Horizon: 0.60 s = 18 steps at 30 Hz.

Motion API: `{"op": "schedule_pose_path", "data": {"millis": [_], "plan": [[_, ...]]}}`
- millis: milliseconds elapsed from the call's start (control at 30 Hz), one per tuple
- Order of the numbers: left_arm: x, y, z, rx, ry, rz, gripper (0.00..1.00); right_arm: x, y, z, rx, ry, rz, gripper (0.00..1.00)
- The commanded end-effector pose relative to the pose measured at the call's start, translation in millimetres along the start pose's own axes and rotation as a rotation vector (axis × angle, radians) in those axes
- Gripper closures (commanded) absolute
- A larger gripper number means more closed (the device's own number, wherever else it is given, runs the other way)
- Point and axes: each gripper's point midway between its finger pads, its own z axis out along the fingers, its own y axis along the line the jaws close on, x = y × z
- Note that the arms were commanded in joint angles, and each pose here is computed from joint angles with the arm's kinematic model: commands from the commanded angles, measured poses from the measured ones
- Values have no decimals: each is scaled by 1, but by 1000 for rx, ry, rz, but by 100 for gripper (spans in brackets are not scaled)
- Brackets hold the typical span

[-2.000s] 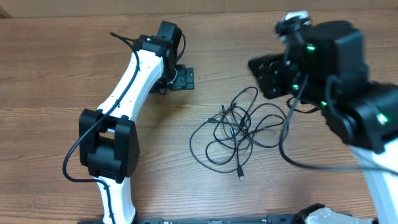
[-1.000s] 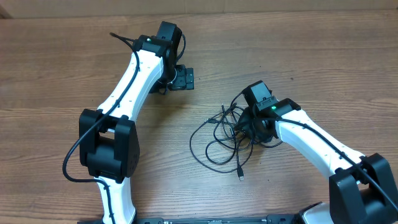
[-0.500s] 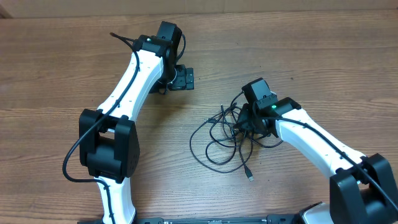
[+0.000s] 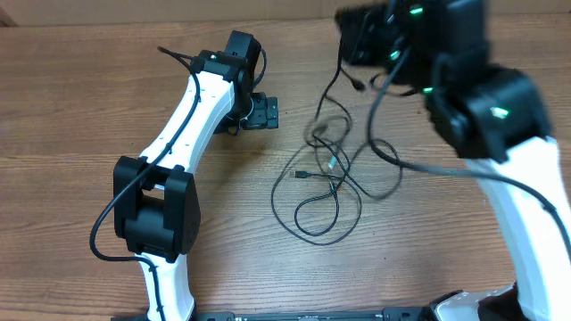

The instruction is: Untangle cables

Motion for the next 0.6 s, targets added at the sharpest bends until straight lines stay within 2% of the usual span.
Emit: {"op": "schedule_pose_path", "data": {"millis": [0, 567], "plan": [[-5, 1, -5, 0, -20, -12, 0, -51, 34, -45, -97, -168, -40, 96], [-5, 1, -5, 0, -20, -12, 0, -138, 85, -95, -312, -552, 11, 96]]}}
